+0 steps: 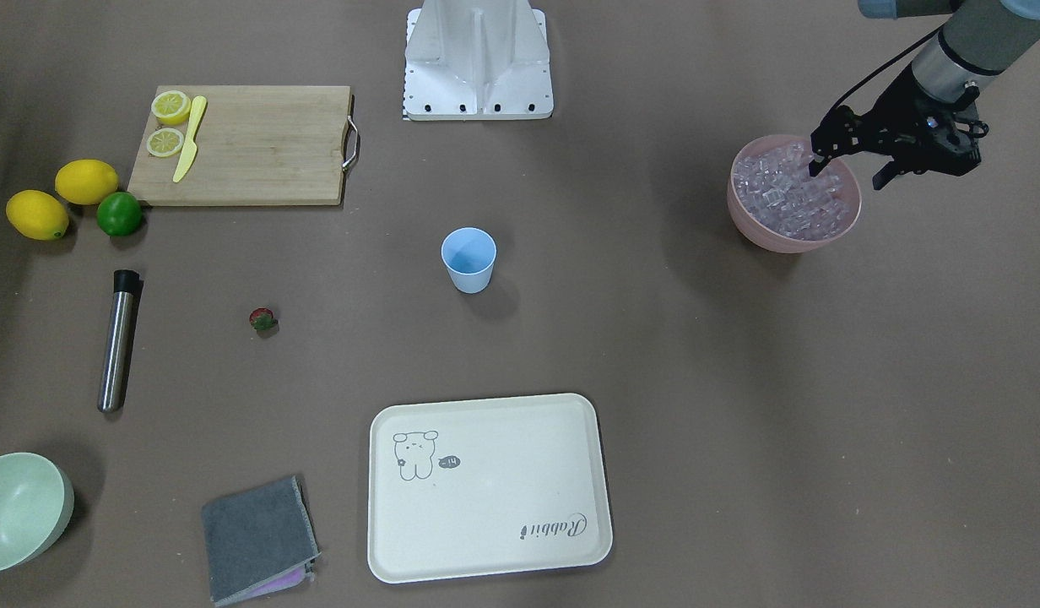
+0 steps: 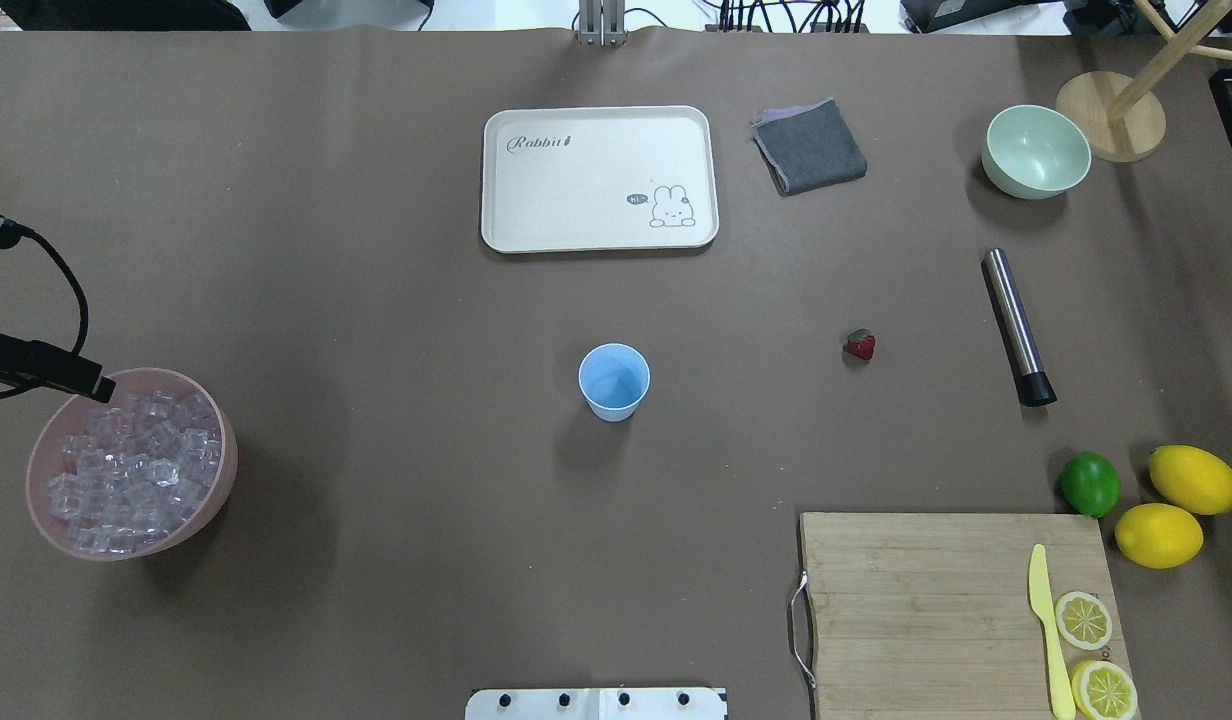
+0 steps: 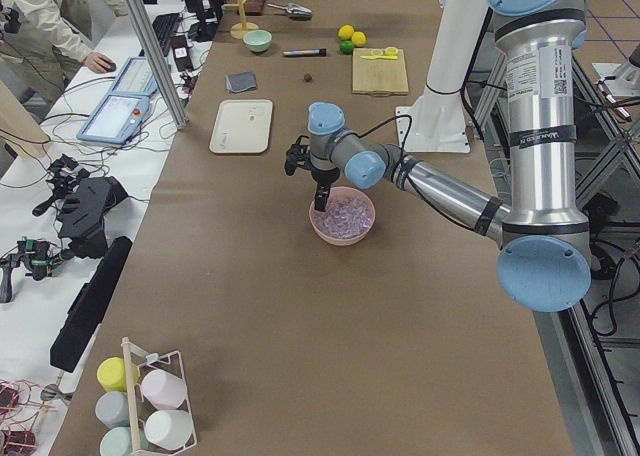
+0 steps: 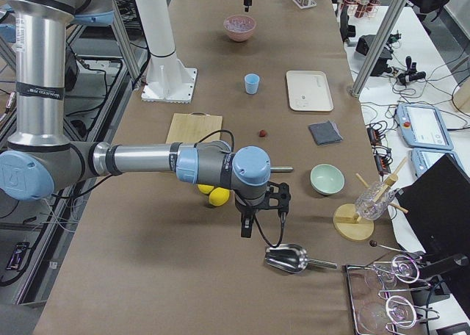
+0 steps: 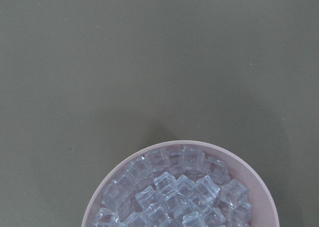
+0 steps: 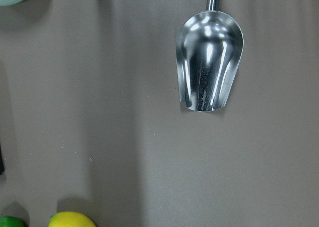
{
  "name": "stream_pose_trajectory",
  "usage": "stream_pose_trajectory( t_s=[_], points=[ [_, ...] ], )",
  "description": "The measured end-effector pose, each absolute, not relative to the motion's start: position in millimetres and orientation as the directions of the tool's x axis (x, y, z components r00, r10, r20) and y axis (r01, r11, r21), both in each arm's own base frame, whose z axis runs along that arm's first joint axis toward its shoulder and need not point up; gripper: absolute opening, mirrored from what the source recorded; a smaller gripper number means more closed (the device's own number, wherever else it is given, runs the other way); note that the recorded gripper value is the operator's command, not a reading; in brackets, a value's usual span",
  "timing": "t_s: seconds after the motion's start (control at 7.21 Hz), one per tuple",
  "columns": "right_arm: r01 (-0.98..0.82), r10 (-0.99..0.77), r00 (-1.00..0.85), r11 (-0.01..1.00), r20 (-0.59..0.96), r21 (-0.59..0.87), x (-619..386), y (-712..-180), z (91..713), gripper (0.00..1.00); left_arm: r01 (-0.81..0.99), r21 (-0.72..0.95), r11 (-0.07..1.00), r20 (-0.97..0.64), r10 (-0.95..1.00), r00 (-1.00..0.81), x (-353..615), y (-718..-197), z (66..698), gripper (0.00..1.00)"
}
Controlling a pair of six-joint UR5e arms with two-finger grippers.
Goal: Mash ice and strawberries in cup
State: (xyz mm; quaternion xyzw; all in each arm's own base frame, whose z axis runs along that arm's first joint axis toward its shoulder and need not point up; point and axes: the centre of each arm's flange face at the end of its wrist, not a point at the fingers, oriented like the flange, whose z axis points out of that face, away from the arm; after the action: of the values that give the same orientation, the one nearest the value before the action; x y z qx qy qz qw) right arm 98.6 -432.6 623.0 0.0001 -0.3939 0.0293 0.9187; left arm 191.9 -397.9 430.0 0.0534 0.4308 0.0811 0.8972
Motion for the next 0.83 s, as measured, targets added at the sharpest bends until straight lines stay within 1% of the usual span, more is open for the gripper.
stream_pose_trajectory(
  t_s=[0.55, 0.83],
  points=[
    [-0.053, 0.055, 0.687, 0.998, 0.725, -0.026, 97, -433, 623, 1.00, -0.157, 0.211, 0.965, -0.763, 0.263, 0.591, 214, -390, 436, 0.97],
    [-0.050, 0.055, 0.687, 0.998, 0.724, -0.027, 96, -434, 624, 1.00, -0.190, 0.231, 0.954, -0.756, 0.299, 0.583, 231, -382, 438, 0.90]
  ],
)
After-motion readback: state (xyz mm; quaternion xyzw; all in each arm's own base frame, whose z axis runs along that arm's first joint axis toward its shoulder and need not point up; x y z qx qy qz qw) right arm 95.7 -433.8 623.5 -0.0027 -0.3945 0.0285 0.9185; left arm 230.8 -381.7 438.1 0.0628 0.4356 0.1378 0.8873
